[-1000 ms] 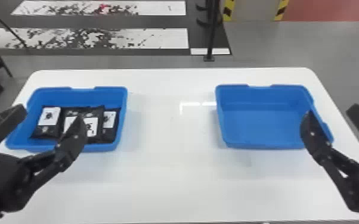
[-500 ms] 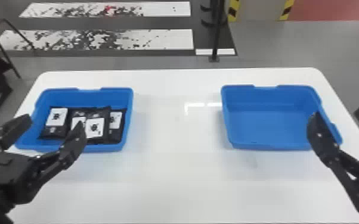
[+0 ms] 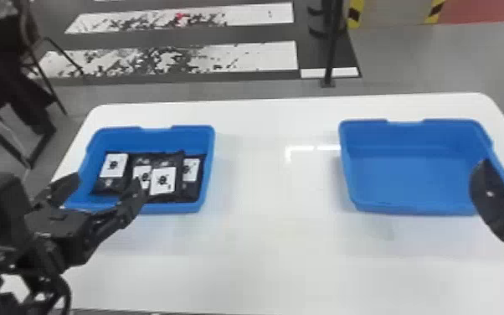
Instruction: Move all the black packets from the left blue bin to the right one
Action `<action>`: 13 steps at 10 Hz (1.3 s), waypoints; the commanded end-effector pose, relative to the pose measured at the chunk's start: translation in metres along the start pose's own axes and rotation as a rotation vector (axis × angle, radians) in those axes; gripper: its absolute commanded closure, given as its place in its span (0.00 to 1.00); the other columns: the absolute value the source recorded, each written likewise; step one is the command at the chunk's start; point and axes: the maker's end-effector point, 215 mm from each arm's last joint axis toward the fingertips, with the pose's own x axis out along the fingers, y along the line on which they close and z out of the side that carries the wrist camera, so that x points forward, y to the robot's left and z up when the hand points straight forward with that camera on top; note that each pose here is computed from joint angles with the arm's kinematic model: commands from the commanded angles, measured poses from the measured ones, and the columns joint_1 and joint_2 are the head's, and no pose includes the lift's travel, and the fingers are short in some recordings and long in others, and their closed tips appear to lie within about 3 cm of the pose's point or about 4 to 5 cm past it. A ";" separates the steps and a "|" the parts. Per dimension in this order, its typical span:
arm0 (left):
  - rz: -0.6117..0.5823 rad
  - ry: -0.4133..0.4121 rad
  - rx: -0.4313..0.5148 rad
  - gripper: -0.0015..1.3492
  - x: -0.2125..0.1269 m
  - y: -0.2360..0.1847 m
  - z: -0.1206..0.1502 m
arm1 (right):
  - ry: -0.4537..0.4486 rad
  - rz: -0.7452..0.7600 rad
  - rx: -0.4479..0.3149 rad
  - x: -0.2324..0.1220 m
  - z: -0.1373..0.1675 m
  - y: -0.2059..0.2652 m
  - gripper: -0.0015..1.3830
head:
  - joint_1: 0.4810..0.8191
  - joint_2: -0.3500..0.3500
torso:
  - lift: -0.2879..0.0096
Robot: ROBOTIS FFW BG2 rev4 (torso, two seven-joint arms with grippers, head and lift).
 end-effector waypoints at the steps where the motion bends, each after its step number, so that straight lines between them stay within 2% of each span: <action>1: 0.032 0.038 0.002 0.08 0.019 0.016 -0.011 | -0.001 0.000 0.002 0.000 0.000 0.000 0.29 | 0.63 0.68 | 0.50; 4: 0.117 0.161 0.020 0.08 0.036 0.046 -0.029 | 0.006 0.000 0.007 0.000 -0.005 0.001 0.29 | 0.63 0.74 | 0.50; 7: 0.124 0.216 0.029 0.08 0.073 0.057 -0.038 | 0.007 0.004 0.013 0.001 -0.006 0.003 0.29 | 0.63 0.80 | 0.50; 9: 0.039 0.253 0.031 0.08 0.107 0.029 -0.050 | 0.007 0.004 0.013 0.002 -0.007 0.003 0.29 | 0.63 0.79 | 0.50; 11: -0.037 0.306 0.033 0.08 0.124 -0.005 -0.068 | 0.011 0.003 0.016 0.001 -0.010 0.003 0.29 | 0.63 0.73 | 0.50; 13: -0.055 0.352 0.039 0.08 0.134 -0.017 -0.087 | 0.008 0.003 0.018 0.002 -0.009 0.002 0.29 | 0.63 0.66 | 0.50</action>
